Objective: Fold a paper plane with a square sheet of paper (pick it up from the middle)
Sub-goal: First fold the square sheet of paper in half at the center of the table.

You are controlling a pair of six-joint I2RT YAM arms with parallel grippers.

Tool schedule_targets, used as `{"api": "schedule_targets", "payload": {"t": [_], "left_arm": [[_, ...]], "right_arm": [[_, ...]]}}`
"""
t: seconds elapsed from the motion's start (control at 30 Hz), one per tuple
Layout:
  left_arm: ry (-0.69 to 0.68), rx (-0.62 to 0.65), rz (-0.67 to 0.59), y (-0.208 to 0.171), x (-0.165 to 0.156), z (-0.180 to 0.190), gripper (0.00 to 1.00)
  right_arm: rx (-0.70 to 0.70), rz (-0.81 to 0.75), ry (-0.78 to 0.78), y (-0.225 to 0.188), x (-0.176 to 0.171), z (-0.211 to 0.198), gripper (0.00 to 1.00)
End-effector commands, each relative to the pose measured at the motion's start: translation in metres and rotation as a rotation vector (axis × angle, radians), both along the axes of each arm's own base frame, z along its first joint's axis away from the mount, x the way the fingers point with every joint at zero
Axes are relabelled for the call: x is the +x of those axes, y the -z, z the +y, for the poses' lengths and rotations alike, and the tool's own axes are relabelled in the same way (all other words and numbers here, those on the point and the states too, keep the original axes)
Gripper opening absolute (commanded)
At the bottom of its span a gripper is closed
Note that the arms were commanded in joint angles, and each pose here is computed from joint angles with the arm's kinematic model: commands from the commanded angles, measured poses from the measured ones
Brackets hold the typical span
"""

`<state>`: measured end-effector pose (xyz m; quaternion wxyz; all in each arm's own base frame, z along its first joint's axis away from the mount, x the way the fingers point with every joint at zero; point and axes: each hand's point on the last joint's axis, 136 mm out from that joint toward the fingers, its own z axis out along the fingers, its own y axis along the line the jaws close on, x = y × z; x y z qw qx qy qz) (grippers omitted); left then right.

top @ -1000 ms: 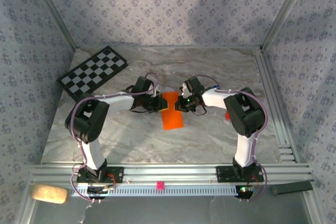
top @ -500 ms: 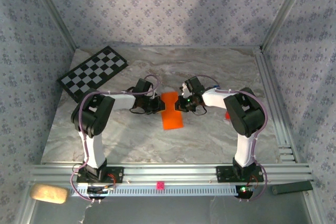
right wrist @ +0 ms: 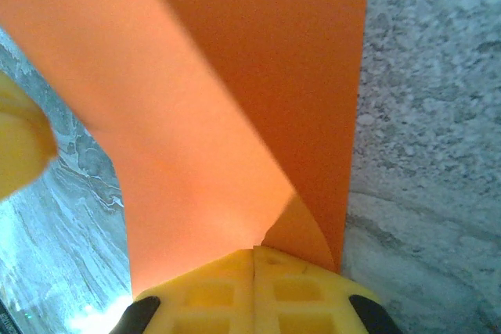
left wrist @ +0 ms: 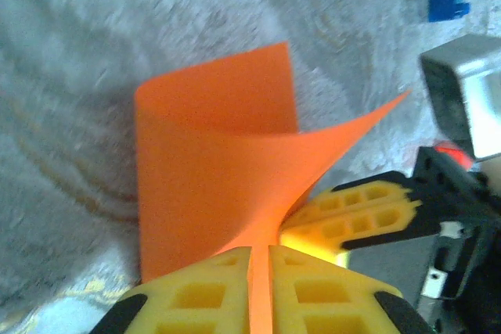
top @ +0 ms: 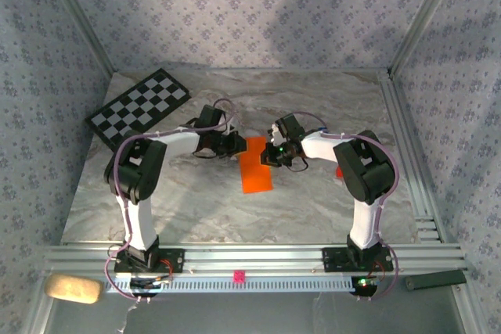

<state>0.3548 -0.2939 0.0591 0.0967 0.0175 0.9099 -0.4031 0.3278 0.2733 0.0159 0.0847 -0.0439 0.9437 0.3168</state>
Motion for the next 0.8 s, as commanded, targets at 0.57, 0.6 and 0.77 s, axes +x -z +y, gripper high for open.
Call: {"api": "schedule_targets", "payload": {"t": [0.57, 0.6, 0.77], "left_arm": [[0.023, 0.07, 0.035, 0.023, 0.015, 0.009, 0.15], [0.03, 0.055, 0.034, 0.018, 0.015, 0.005, 0.15], [0.046, -0.001, 0.035, 0.008, 0.021, -0.004, 0.16]], "right_arm": [[-0.299, 0.201, 0.049, 0.077, -0.046, -0.056, 0.0], [-0.301, 0.198, 0.05, 0.077, -0.046, -0.056, 0.0], [-0.308, 0.197, 0.051, 0.077, -0.046, -0.058, 0.0]]}}
